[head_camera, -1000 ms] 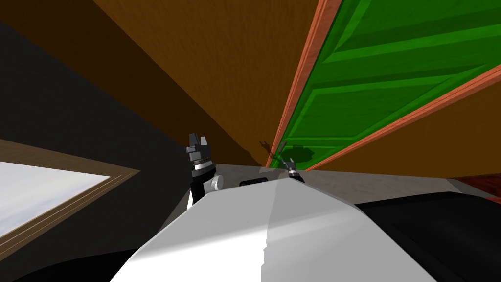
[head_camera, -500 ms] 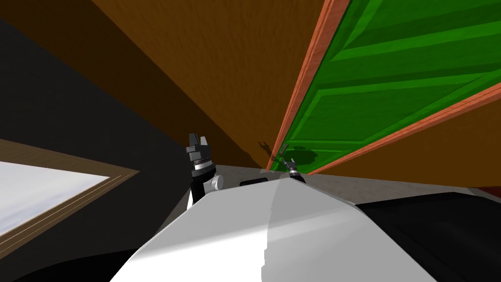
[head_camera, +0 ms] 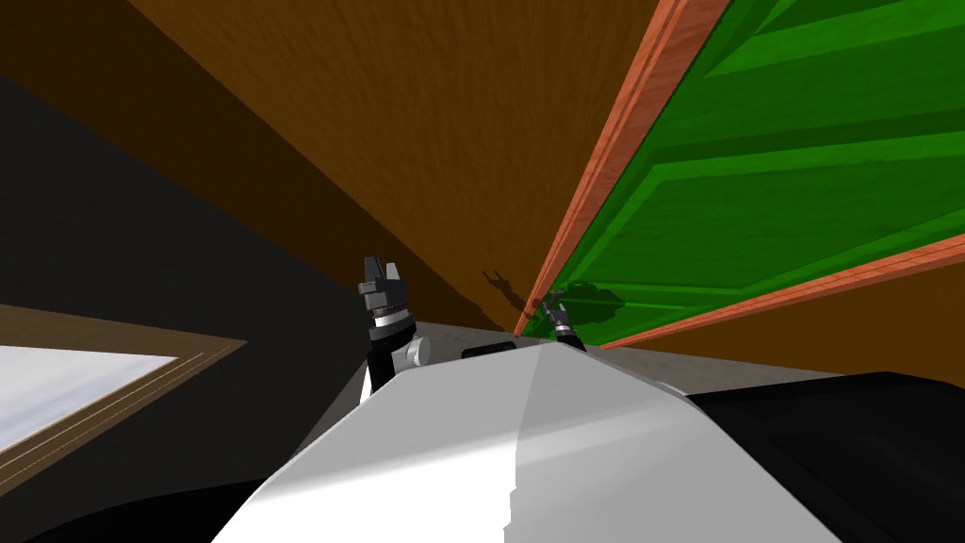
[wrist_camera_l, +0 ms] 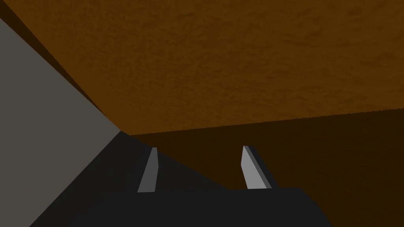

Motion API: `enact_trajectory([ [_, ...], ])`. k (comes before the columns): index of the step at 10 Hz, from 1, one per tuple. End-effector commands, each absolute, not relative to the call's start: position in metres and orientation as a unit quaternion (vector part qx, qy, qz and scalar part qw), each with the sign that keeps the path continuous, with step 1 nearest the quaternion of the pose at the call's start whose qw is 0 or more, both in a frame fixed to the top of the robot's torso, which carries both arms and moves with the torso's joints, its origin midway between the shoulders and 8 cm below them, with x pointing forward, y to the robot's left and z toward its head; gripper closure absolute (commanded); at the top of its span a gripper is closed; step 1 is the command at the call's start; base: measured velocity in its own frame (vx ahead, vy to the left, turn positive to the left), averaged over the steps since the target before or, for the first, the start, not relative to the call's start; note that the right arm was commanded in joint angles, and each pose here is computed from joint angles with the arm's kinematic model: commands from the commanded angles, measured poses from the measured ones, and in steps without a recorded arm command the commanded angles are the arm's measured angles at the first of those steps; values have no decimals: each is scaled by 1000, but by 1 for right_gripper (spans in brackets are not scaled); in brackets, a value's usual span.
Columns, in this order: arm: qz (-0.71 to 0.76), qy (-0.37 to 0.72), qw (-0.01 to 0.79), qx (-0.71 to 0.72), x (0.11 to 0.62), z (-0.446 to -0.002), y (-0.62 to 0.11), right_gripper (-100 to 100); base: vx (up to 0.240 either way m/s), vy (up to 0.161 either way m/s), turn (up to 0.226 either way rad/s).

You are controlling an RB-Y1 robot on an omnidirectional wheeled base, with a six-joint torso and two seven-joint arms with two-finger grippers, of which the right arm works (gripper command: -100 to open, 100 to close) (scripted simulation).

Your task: Pull the door open

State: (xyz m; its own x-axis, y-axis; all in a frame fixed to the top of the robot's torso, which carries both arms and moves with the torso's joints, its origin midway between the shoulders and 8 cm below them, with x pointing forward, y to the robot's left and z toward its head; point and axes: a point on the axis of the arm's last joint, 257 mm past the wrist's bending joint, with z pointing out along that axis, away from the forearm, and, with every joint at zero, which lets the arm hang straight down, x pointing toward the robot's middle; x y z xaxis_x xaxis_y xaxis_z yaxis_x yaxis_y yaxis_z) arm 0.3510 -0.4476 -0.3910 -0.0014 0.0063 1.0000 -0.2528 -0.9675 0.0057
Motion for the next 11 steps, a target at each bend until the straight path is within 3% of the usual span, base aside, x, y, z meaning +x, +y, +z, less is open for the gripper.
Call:
enact_trajectory([
  [1,702,-88,92,701,351,-391,-448,-100,67,-42,-4],
  [2,702,-88,92,701,351,-391,-448,100,-23,19,4],
  [7,702,-88,92,701,351,-391,-448,100,-9,4,0],
  [11,706,-56,61,704,343,-391,-426,100,-186,-57,67],
])
